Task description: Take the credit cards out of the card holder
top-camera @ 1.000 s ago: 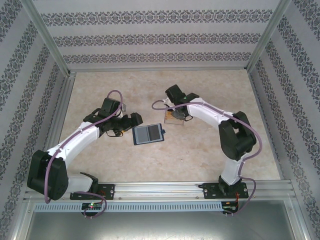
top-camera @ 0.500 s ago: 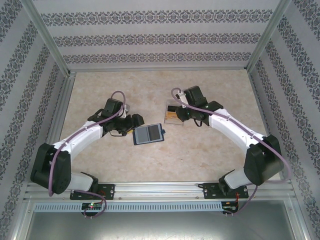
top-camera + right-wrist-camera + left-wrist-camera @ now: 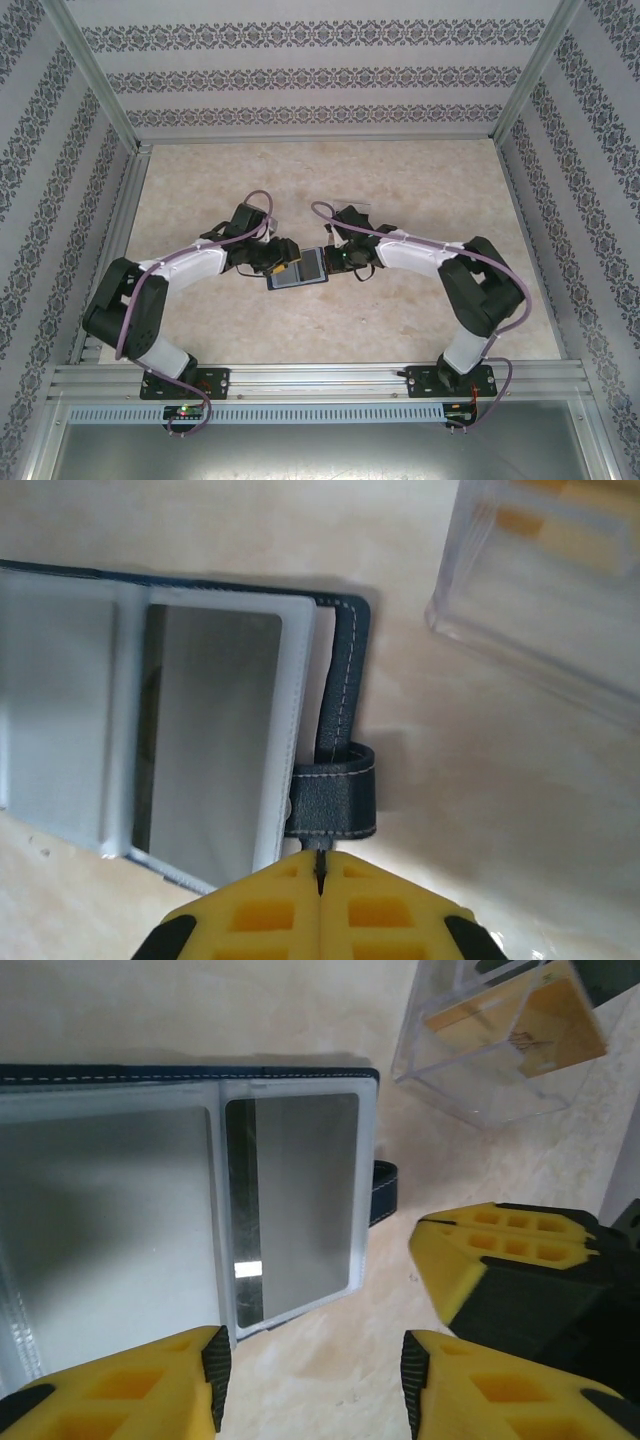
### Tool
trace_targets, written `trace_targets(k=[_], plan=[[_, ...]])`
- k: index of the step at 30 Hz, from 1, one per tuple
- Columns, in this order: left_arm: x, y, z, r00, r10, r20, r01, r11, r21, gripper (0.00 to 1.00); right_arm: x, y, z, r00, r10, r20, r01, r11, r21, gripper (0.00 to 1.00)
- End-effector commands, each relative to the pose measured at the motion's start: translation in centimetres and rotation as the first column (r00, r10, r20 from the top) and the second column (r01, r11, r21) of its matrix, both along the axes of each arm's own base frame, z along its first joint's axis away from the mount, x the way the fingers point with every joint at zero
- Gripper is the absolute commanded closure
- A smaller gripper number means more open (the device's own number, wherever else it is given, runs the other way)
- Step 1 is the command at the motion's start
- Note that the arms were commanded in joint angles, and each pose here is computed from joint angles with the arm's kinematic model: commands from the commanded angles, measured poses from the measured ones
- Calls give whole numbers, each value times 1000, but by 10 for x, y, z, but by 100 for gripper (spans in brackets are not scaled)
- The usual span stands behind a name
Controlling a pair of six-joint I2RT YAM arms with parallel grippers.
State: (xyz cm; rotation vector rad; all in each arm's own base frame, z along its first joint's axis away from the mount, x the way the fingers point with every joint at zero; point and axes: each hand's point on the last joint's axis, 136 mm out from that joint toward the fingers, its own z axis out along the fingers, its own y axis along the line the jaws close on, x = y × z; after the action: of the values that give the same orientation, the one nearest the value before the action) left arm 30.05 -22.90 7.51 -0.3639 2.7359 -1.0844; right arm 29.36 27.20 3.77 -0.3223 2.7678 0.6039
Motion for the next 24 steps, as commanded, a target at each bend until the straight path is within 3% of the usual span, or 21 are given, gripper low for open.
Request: trace_targets(k=[1, 24], plan=[[9, -15, 5, 1000, -6, 22, 7, 999, -43, 50, 8, 23, 7, 1000, -3, 1, 3, 998, 58, 96], [4, -11, -36, 996, 14, -84, -11, 999, 33, 60, 6, 37, -8, 999, 36, -25, -36, 999, 9, 96]])
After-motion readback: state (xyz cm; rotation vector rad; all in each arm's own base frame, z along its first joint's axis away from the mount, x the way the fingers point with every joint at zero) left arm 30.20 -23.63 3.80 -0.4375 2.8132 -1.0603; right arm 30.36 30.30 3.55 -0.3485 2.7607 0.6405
